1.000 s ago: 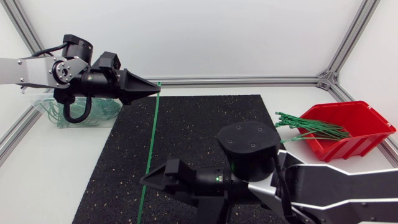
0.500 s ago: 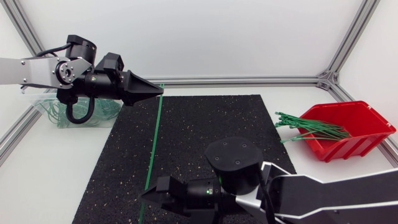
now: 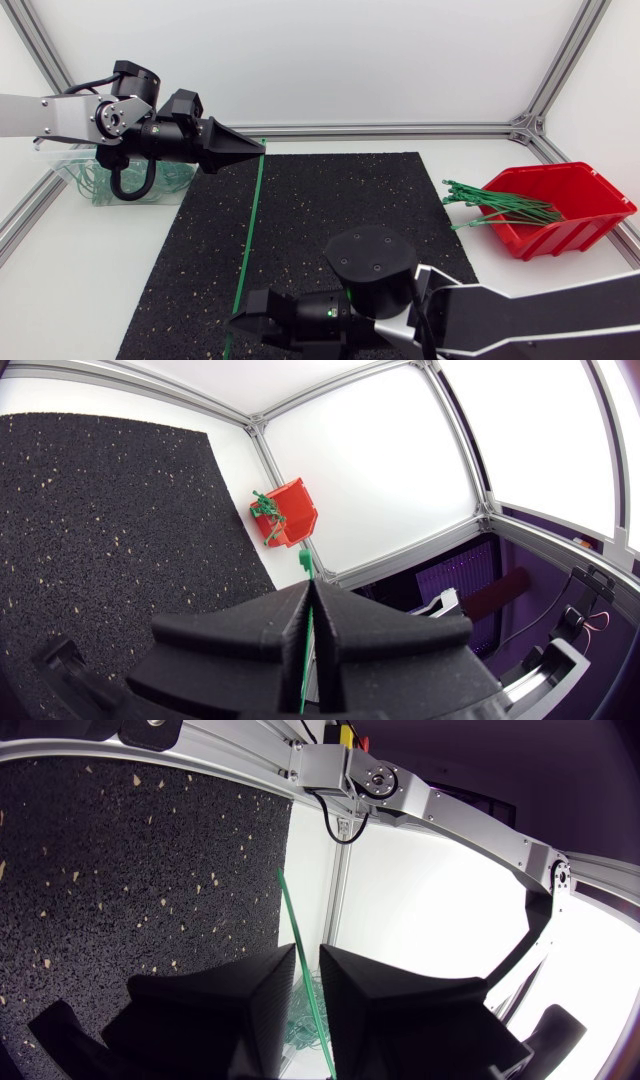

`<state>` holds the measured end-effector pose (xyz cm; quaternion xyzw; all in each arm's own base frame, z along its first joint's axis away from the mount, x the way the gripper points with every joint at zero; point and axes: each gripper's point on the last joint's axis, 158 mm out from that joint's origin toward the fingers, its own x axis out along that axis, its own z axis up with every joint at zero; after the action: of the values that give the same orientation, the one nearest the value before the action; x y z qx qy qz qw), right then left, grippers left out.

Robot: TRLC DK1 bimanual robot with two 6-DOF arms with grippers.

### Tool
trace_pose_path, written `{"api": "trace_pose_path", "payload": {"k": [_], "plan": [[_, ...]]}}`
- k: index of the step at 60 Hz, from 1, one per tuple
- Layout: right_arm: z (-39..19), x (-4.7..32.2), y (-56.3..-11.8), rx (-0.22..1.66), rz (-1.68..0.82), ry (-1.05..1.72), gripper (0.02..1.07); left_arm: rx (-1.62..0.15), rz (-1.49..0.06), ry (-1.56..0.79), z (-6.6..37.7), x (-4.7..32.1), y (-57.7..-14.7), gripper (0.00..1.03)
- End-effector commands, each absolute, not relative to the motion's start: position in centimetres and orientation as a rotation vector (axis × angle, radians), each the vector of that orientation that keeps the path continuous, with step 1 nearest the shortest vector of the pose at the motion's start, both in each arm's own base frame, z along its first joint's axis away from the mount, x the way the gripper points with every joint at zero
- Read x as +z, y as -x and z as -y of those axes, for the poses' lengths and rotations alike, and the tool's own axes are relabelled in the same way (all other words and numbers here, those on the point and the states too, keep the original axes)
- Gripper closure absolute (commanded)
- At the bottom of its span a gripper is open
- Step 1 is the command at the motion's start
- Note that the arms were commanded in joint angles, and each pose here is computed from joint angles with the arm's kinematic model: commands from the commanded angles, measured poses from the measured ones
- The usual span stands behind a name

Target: Take a green cable tie from the red box, thread the tail through the head to close it, then place it in the transparent bin on the left.

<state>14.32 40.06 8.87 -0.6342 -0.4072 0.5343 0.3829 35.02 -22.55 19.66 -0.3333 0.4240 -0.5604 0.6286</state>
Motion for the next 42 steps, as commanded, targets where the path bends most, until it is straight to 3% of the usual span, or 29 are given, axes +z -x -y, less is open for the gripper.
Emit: {"api": "trace_pose_path", "payload": {"k": [1, 8, 10, 24, 42], "plan": [[-39.8, 7.4, -13.8, 1.386, 1.040, 1.647, 0.91, -1.287, -0.994, 0.778, 22.9, 19.4, -35.1, 1.00], [-39.8, 7.5, -13.9, 1.381, 1.039, 1.653, 0.96, -1.286, -0.992, 0.777, 22.9, 19.4, -35.1, 1.00], [-39.8, 7.5, -13.9, 1.378, 1.037, 1.653, 1.02, -1.287, -0.991, 0.773, 22.9, 19.4, -35.0, 1.00], [-38.8, 8.7, -14.3, 1.384, 0.908, 1.529, 1.01, -1.267, -0.947, 0.725, 22.5, 20.4, -34.4, 1.00], [-38.4, 12.2, -15.0, 1.437, 0.577, 1.088, 1.01, -1.271, -0.876, 0.596, 23.1, 21.4, -31.3, 1.00]]}}
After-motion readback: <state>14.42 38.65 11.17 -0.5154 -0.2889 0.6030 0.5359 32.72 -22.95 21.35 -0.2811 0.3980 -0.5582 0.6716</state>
